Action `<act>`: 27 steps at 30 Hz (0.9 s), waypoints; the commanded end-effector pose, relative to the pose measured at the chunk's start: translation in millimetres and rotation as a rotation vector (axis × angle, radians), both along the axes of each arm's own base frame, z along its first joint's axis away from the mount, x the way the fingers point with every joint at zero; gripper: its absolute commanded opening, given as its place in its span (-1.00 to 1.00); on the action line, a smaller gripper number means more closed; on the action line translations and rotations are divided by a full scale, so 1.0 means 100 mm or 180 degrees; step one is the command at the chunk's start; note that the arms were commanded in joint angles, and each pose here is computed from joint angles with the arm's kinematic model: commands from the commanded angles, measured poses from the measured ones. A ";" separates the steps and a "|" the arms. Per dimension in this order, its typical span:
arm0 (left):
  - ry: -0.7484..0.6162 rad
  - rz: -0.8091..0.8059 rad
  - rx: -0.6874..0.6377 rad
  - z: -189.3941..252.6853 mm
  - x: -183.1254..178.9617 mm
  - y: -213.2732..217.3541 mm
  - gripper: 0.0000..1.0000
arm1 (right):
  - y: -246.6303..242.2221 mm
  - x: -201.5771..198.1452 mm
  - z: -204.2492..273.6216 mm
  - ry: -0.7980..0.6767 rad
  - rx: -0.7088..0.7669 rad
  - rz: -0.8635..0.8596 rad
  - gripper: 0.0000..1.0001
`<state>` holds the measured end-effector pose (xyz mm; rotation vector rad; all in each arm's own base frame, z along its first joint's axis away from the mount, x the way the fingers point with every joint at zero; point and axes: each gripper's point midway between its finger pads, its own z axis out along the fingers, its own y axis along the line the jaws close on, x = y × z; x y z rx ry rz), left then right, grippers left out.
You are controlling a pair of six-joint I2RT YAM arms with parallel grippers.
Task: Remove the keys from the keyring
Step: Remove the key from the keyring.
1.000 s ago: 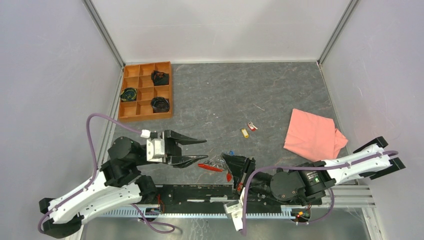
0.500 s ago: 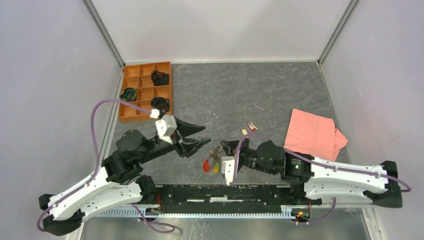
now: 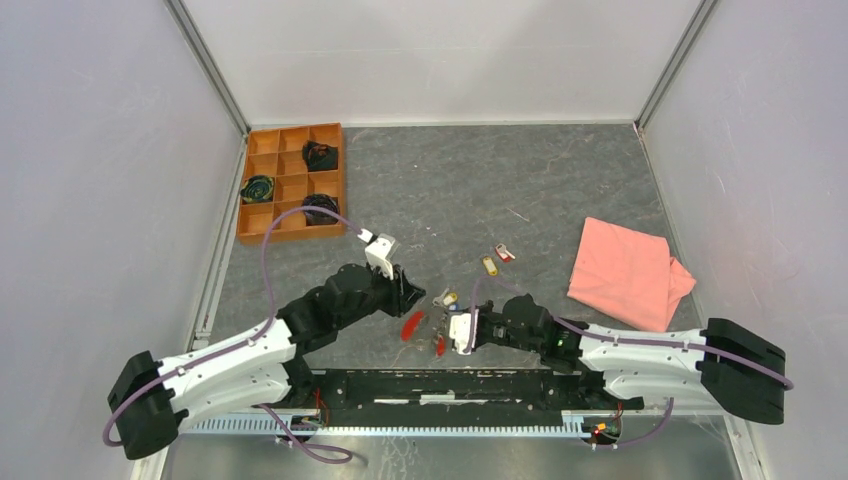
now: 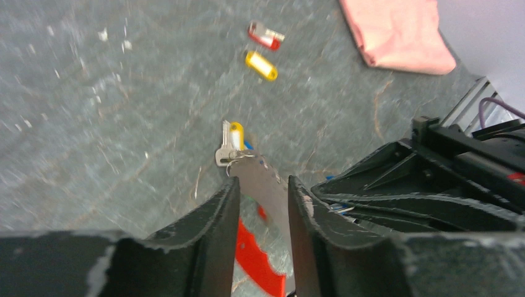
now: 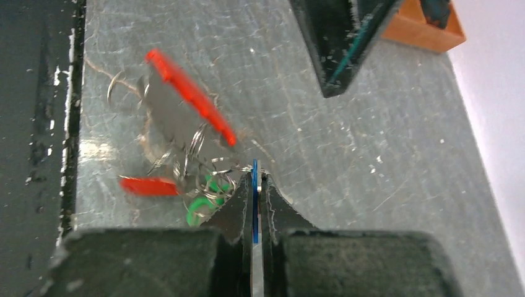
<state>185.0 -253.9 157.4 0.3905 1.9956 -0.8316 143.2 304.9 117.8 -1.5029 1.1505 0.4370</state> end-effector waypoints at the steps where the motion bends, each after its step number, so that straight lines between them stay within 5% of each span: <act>1: 0.0085 -0.0089 -0.0559 0.05 -0.04 -0.20 -0.33 | 0.05 -0.02 0.16 0.0175 0.0585 -0.0106 -1.00; 13: -0.0159 -0.0562 -0.0732 -0.16 -0.26 -0.35 -0.41 | -0.07 0.00 0.05 0.0219 0.0623 -0.0249 -0.99; 27: -0.1457 -0.1022 -0.0410 -0.29 -0.35 -0.34 -0.35 | -0.16 -0.02 -0.02 0.0041 0.0490 -0.0196 -1.00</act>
